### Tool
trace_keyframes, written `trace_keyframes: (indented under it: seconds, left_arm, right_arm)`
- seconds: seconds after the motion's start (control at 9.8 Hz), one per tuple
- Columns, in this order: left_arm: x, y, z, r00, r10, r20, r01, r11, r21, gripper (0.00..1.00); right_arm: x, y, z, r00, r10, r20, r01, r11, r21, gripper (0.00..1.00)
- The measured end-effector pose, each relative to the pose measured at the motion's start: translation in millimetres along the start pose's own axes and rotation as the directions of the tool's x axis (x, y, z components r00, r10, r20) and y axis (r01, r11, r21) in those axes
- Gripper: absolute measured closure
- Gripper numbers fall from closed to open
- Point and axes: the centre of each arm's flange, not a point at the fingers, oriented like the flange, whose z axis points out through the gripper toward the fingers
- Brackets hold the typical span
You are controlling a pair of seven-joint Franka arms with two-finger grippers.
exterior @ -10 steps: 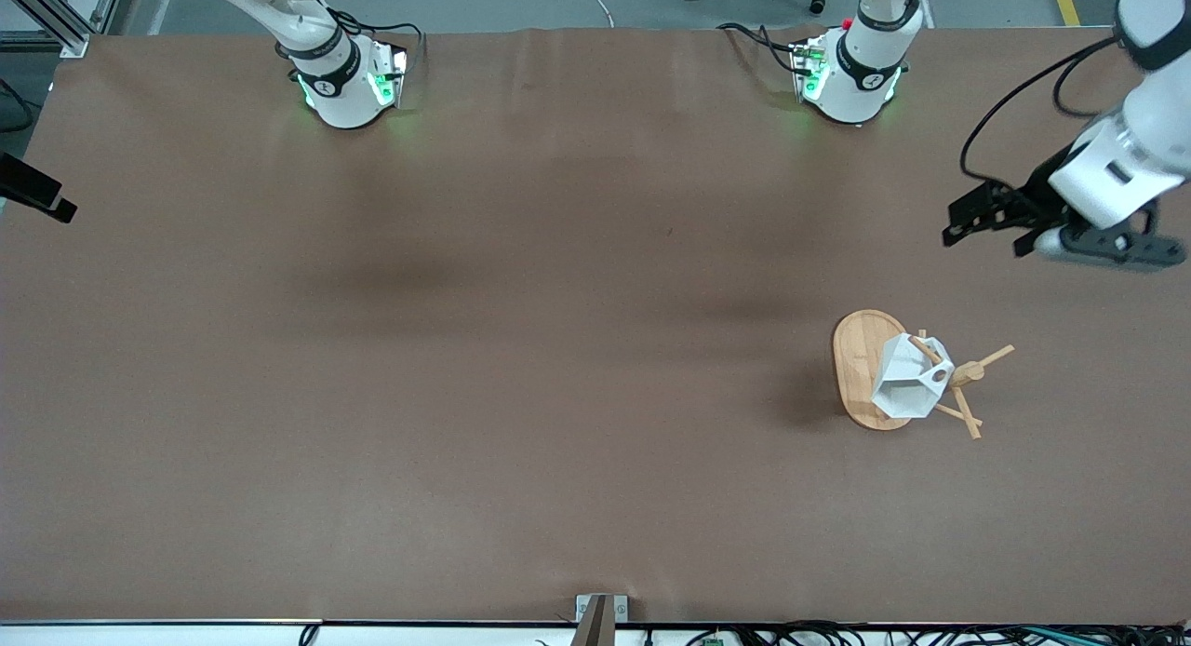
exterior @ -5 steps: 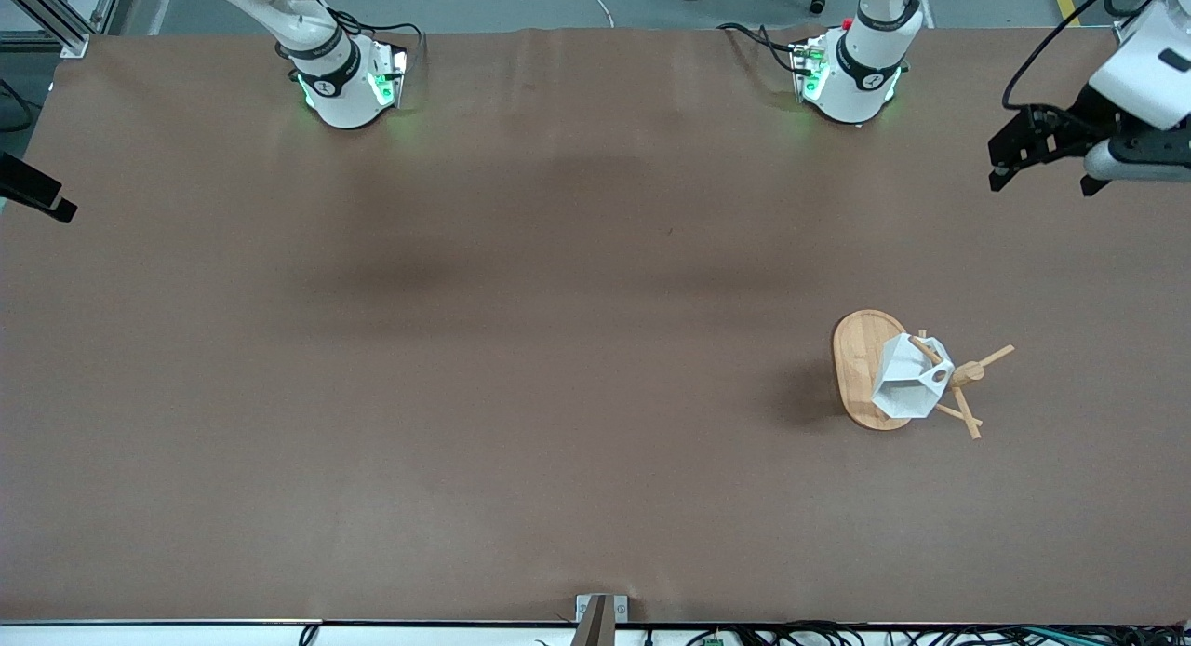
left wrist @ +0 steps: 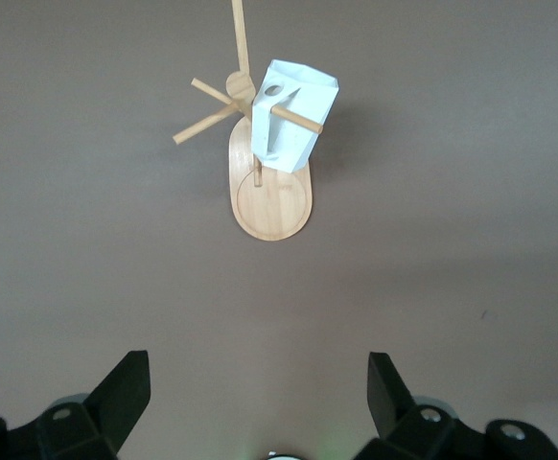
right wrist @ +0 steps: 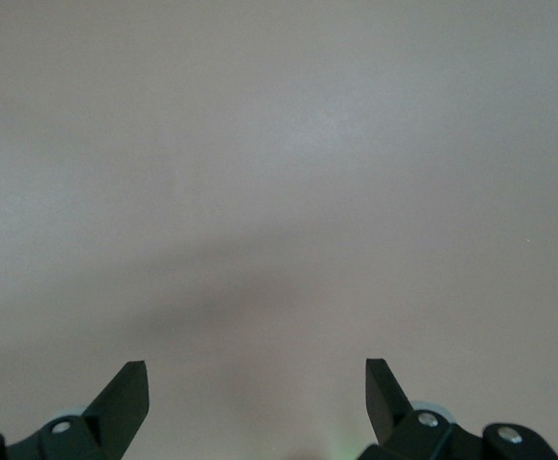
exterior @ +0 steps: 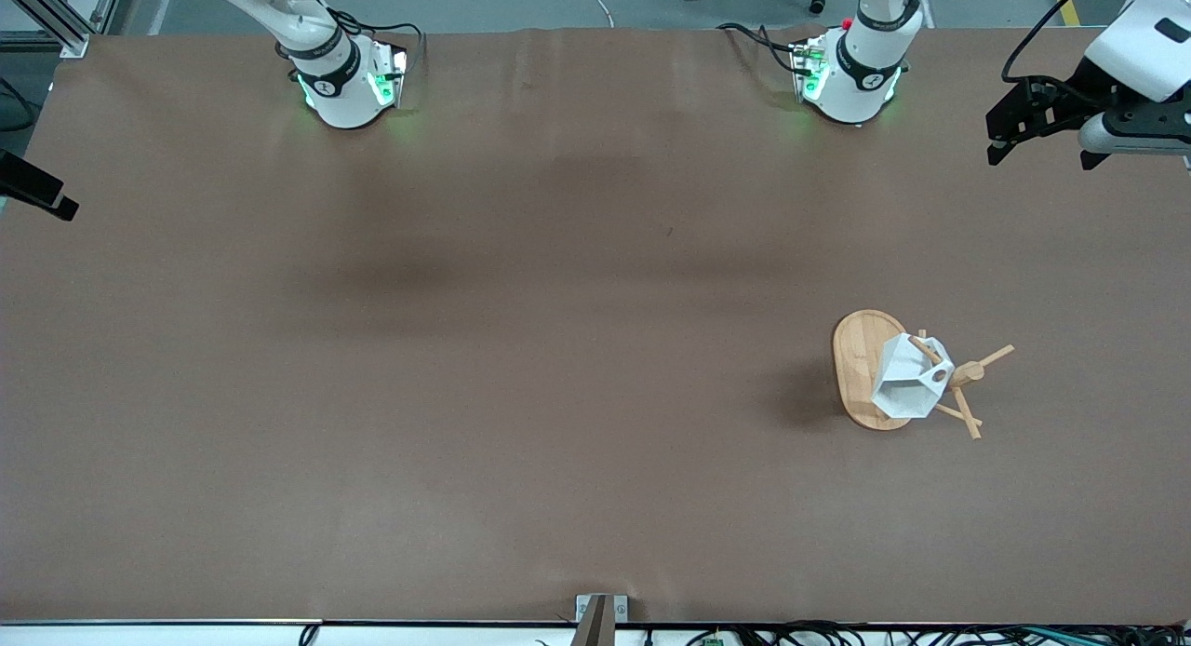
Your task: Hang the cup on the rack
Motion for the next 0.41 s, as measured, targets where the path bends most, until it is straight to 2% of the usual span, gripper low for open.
trace_keyframes:
  seconds: [0.41]
  left_arm:
    - [10.4,-4.1,6.0,1.0,-0.008,-0.024,0.008,1.0,-0.004,0.0]
  right_arm:
    - [-0.1,0.0,0.1,1.0,0.0,0.001,0.0,1.0,0.0,0.0]
